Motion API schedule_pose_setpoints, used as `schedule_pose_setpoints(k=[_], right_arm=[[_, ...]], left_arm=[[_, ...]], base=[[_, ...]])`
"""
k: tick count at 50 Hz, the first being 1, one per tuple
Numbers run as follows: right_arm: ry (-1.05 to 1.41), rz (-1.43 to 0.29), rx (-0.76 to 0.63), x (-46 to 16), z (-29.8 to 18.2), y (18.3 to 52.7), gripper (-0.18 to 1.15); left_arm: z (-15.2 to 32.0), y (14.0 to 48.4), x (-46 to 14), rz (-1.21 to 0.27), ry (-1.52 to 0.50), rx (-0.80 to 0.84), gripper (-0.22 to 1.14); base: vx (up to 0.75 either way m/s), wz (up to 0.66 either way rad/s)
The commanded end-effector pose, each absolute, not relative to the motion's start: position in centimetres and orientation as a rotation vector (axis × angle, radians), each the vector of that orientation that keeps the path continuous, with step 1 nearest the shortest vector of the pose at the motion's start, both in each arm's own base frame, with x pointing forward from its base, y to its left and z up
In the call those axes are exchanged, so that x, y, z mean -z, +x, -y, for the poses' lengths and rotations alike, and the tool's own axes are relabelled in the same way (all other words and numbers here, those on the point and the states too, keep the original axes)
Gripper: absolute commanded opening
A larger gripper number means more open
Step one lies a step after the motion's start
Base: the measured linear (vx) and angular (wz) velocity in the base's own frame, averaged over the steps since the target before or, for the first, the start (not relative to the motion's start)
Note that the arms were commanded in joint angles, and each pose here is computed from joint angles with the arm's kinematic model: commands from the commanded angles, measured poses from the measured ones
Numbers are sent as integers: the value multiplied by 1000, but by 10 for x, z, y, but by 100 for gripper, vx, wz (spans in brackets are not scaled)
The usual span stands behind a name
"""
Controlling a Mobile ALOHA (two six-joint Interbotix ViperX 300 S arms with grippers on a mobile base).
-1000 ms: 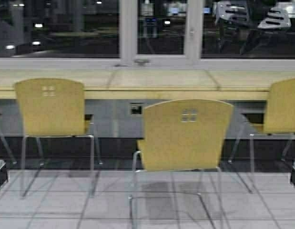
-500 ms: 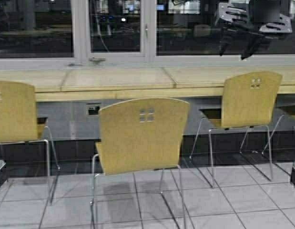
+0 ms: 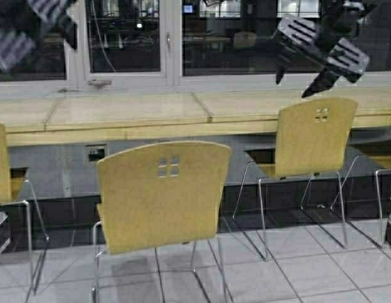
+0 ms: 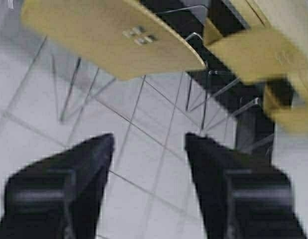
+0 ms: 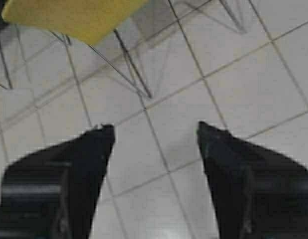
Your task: Push the chairs under the table
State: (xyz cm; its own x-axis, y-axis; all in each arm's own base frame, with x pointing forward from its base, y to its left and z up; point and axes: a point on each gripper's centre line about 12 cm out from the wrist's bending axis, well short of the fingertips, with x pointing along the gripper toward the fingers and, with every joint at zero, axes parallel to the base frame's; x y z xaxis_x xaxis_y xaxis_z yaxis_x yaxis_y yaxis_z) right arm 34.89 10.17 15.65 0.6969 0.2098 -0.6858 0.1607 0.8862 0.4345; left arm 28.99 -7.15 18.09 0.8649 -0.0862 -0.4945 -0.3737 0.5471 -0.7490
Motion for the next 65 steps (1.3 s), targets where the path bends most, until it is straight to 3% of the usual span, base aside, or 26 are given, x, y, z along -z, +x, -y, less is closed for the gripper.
schedule_pose_setpoints(k=[1, 17, 31, 47, 65], right_arm=[[574, -804, -23, -161, -112, 359, 88], [622, -888, -95, -141, -181, 387, 88], [811, -1030, 10, -112, -195, 390, 88], [906, -1042, 88, -96, -191, 393, 88], [984, -1066, 178, -70, -187, 393, 88]], left_arm=[[73, 294, -153, -567, -1132, -308, 84], [75, 304, -93, -642, -1369, -580, 84], [81, 315, -61, -698, -1395, -673, 84], [100, 315, -31, -881, -1376, -716, 84], [122, 336, -27, -921, -1407, -685, 84]], base=[[32, -4], [30, -3], [26, -3], [24, 5], [21, 17]])
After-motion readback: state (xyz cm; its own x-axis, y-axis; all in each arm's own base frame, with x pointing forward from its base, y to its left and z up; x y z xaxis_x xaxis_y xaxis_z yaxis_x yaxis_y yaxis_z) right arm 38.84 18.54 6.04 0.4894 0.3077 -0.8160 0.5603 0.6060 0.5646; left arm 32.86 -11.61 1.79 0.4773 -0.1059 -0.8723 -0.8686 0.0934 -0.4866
